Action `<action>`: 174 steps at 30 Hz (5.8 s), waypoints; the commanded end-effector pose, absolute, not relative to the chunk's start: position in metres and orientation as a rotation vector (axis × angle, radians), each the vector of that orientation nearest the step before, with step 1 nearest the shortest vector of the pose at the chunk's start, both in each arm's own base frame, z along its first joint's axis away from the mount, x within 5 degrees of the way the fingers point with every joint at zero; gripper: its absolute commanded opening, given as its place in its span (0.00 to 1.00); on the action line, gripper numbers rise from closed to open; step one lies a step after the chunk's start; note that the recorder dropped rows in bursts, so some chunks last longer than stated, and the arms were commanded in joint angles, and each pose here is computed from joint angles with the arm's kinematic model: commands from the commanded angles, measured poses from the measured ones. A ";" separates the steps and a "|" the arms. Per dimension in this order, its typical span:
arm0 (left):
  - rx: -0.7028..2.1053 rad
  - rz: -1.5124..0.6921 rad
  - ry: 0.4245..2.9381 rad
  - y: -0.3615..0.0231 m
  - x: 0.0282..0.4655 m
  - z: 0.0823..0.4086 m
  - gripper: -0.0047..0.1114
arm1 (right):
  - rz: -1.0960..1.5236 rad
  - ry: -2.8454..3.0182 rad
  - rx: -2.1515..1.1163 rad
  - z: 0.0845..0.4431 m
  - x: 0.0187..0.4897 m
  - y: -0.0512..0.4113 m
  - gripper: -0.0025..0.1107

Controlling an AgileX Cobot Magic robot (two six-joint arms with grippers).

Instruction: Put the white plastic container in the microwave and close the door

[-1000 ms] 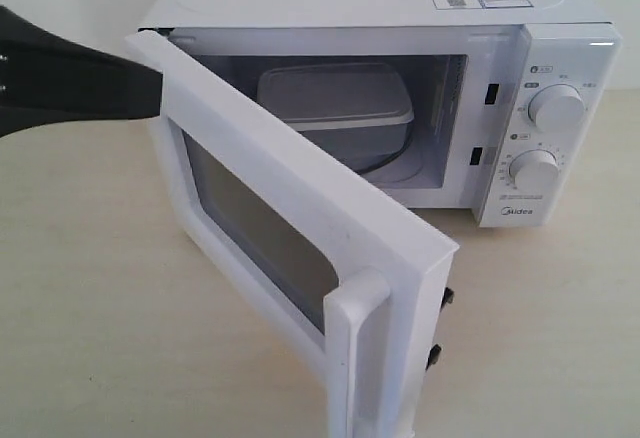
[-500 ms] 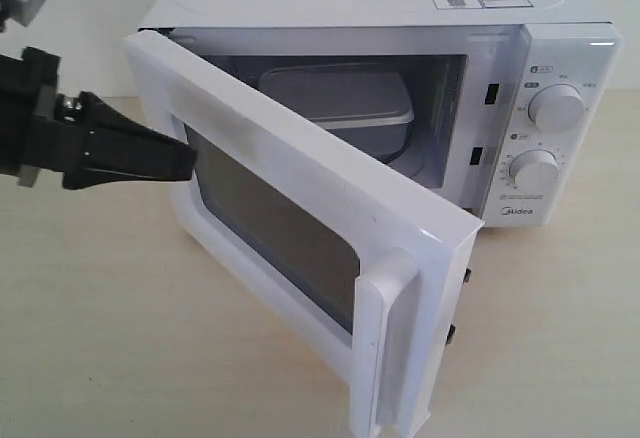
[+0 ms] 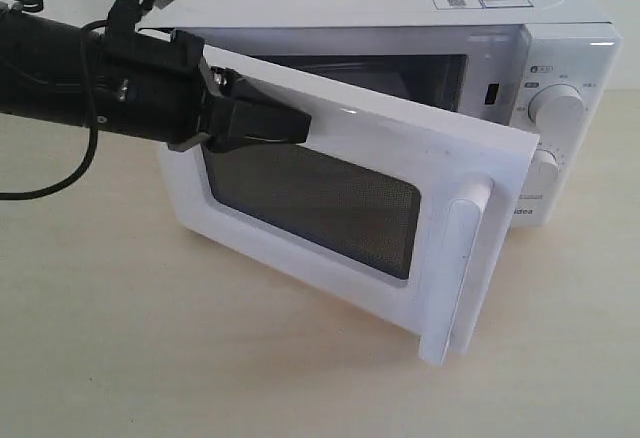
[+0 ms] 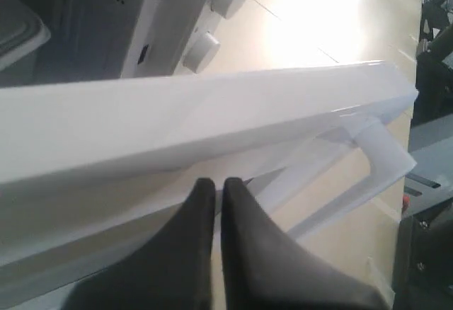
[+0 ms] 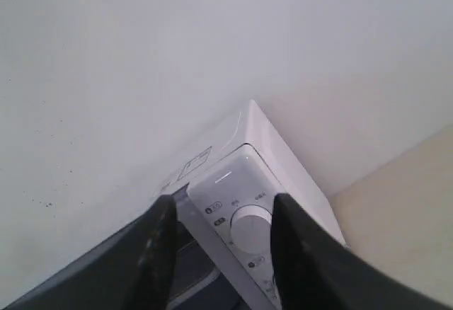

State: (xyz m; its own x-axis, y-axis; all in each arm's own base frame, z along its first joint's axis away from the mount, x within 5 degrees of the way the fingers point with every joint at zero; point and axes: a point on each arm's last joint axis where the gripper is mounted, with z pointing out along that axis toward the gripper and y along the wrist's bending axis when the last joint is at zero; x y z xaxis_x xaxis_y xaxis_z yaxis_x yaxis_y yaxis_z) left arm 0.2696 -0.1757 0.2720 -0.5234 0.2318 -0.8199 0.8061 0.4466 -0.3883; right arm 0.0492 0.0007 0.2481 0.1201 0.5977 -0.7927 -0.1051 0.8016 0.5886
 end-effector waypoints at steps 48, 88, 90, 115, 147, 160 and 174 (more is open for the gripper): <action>1.025 -0.959 1.718 -0.161 0.194 0.404 0.08 | 1.083 1.860 -0.126 0.352 0.132 0.067 0.39; 0.911 -0.956 1.741 -0.145 0.169 0.424 0.08 | 0.656 1.599 -0.160 0.377 0.162 0.065 0.02; 0.911 -0.956 1.741 -0.145 0.169 0.424 0.08 | 0.662 1.617 -0.167 0.373 0.163 0.073 0.02; 0.905 -0.971 1.797 -0.145 0.167 0.421 0.08 | 0.182 1.720 -0.131 0.290 0.177 0.192 0.02; 0.907 -0.959 1.798 -0.145 0.168 0.420 0.08 | 0.095 1.767 0.004 0.261 0.262 0.176 0.02; 0.927 -0.922 1.806 -0.143 0.169 0.418 0.08 | 0.083 1.780 0.009 0.271 0.258 0.172 0.02; 0.998 -1.084 1.764 -0.139 0.136 0.432 0.08 | 0.148 1.871 0.026 0.326 0.214 0.134 0.02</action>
